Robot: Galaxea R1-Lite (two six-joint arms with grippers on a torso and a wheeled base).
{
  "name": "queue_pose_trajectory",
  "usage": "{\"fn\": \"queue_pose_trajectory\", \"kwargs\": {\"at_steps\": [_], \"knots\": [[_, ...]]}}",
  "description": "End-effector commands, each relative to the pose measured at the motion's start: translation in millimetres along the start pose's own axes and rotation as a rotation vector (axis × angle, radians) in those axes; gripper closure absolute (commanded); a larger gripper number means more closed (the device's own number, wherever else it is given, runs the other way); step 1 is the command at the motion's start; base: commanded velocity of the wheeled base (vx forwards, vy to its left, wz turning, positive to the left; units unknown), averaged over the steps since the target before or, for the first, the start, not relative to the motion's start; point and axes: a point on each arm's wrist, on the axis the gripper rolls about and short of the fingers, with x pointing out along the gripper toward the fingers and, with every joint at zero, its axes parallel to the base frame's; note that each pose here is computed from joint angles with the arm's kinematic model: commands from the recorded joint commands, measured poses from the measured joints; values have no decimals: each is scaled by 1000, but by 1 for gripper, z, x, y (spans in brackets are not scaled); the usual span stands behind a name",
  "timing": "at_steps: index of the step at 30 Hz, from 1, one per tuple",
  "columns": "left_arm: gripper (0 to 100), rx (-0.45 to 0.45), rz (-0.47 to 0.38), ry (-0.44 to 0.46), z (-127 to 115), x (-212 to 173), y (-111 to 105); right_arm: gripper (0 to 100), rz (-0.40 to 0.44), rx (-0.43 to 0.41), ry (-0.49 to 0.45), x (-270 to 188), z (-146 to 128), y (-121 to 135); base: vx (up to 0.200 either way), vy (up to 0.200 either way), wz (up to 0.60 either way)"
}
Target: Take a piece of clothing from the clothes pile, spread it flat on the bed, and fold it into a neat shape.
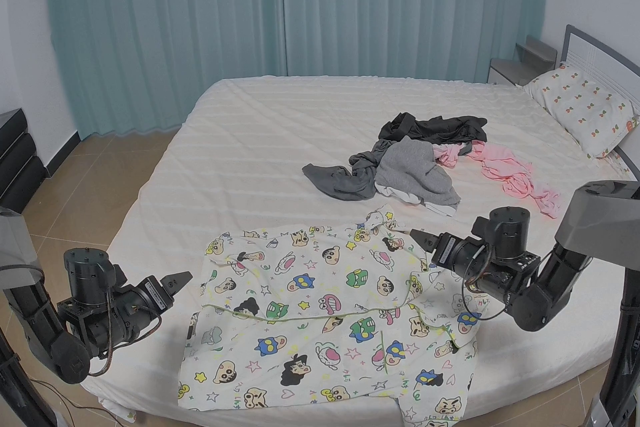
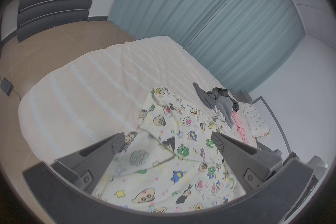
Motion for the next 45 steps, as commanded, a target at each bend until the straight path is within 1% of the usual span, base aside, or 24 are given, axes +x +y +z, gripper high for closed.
{"fn": "queue_pose_trajectory", "kwargs": {"at_steps": [1,5,9,13,17,21,24,27,29,30,32,36,39,43,44,45], "knots": [[0,6,-12,-6,1,2,-3,0,-21,4,16,44,0,2,200,0,0],[0,15,-13,-2,-2,1,-5,0,-48,5,38,71,-3,-2,50,0,0],[0,23,-7,3,-3,0,-4,0,-77,-8,72,93,-15,-12,0,0,0],[0,23,-5,1,-4,-2,-4,0,-105,-15,107,108,-18,-17,0,0,0],[0,24,-9,-2,-3,-3,-5,0,-124,-14,122,123,-25,-26,0,0,0],[0,33,-10,-7,-6,-3,-8,0,-119,-11,104,137,-21,-30,0,0,0],[0,39,10,-15,-9,-2,-10,0,-134,-11,129,144,-19,-32,0,0,0],[0,41,20,-24,-9,-2,-10,0,-127,-10,119,151,-14,-30,0,0,0],[0,41,25,-28,-10,-2,-11,0,-100,-14,113,162,-12,-27,0,0,0],[0,41,26,-29,-10,-1,-11,100,-100,-24,131,164,-14,-26,0,0,0],[0,41,27,-28,-10,-1,-11,100,-104,-40,155,168,-18,-24,0,0,0],[0,40,29,-35,-9,-1,-11,100,-91,-46,162,170,-22,-19,0,0,0],[0,41,29,-37,-9,0,-12,100,-75,-38,135,169,-14,-13,0,0,0],[0,40,27,-37,-9,0,-12,100,-53,-31,75,167,1,-8,0,0,0],[0,40,29,-37,-9,0,-12,100,-42,-28,46,168,6,-6,0,0,0],[0,40,30,-36,-9,-1,-11,100,-40,-28,43,168,6,-6,0,0,0]]}}
